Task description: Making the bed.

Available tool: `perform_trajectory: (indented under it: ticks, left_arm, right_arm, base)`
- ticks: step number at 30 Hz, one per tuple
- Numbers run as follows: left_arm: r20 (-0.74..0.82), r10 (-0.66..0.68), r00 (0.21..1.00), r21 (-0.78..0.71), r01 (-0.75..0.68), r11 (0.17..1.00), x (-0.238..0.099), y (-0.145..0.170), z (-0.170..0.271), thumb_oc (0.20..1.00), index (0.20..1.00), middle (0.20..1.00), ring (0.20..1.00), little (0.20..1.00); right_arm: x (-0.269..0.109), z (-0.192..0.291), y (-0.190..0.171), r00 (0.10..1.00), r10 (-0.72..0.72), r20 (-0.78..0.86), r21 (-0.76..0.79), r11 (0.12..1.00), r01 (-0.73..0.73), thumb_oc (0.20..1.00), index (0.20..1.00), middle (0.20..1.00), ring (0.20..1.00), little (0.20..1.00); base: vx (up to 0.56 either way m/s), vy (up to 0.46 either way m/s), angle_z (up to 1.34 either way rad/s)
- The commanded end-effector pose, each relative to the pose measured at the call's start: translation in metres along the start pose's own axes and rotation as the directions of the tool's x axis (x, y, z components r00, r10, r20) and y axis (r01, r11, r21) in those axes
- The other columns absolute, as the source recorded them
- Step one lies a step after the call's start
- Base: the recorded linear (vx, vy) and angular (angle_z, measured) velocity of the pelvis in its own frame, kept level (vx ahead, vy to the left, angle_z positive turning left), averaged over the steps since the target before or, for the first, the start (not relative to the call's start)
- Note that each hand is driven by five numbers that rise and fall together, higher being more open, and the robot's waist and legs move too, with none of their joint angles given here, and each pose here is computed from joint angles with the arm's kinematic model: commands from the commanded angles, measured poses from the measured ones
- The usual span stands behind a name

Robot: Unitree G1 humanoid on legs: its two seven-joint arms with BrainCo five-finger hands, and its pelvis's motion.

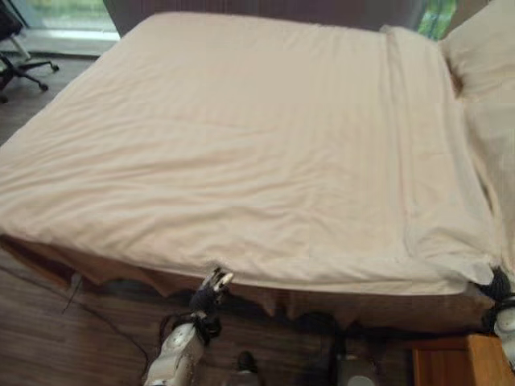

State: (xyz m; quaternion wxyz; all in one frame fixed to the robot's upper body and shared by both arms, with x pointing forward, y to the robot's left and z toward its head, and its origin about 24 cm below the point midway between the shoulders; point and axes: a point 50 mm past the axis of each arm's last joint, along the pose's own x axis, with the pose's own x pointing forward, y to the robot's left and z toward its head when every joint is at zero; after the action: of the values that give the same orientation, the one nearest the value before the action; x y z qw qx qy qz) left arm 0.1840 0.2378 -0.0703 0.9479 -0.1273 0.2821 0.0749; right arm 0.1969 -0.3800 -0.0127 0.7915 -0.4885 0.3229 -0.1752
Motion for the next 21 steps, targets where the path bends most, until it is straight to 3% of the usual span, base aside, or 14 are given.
perform_trajectory:
  ticks: [1, 8, 15, 17, 19, 21]
  left_arm:
    - [0.074, -0.029, 0.997, -0.036, 0.032, 0.999, 0.002, -0.007, 0.016, 1.0, 1.0, 1.0, 1.0, 1.0]
    - [0.027, -0.122, 0.992, -0.055, 0.124, 0.991, -0.005, -0.018, 0.004, 1.0, 1.0, 1.0, 1.0, 1.0]
    - [-0.007, -0.156, 0.988, -0.083, 0.155, 0.984, -0.009, -0.017, -0.006, 1.0, 1.0, 1.0, 1.0, 1.0]
    - [0.005, -0.139, 0.99, -0.088, 0.139, 0.986, -0.01, -0.013, -0.004, 1.0, 1.0, 1.0, 1.0, 1.0]
    - [0.029, -0.118, 0.993, -0.104, 0.121, 0.987, -0.012, -0.011, 0.0, 1.0, 1.0, 1.0, 1.0, 1.0]
    - [0.051, -0.084, 0.995, -0.107, 0.089, 0.99, -0.013, -0.008, 0.004, 1.0, 1.0, 1.0, 1.0, 1.0]
  right_arm:
    - [-0.003, -0.061, -0.007, 0.952, 0.001, -0.306, -0.104, 0.994, -0.035, 1.0, 1.0, 1.0, 1.0, 1.0]
    - [-0.026, -0.113, 0.007, 0.815, 0.188, -0.548, -0.042, 0.967, -0.252, 1.0, 1.0, 1.0, 1.0, 1.0]
    - [-0.032, -0.128, -0.004, 0.785, 0.201, -0.586, -0.029, 0.963, -0.268, 1.0, 1.0, 1.0, 1.0, 1.0]
    - [-0.017, -0.113, -0.026, 0.85, 0.131, -0.51, -0.066, 0.979, -0.19, 1.0, 1.0, 1.0, 1.0, 1.0]
    - [0.005, -0.068, -0.068, 0.957, -0.016, -0.289, -0.152, 0.988, -0.029, 1.0, 1.0, 1.0, 1.0, 1.0]
    - [0.006, -0.01, -0.118, 0.973, -0.23, -0.01, -0.17, 0.96, 0.225, 1.0, 1.0, 1.0, 1.0, 1.0]
  base:
    - [-0.09, -0.183, -0.28]
    - [-0.07, -0.108, -0.07]
    - [-0.03, -0.061, -0.01]
    - [-0.04, -0.044, 0.01]
    - [-0.03, -0.026, -0.01]
    - [-0.01, -0.009, -0.02]
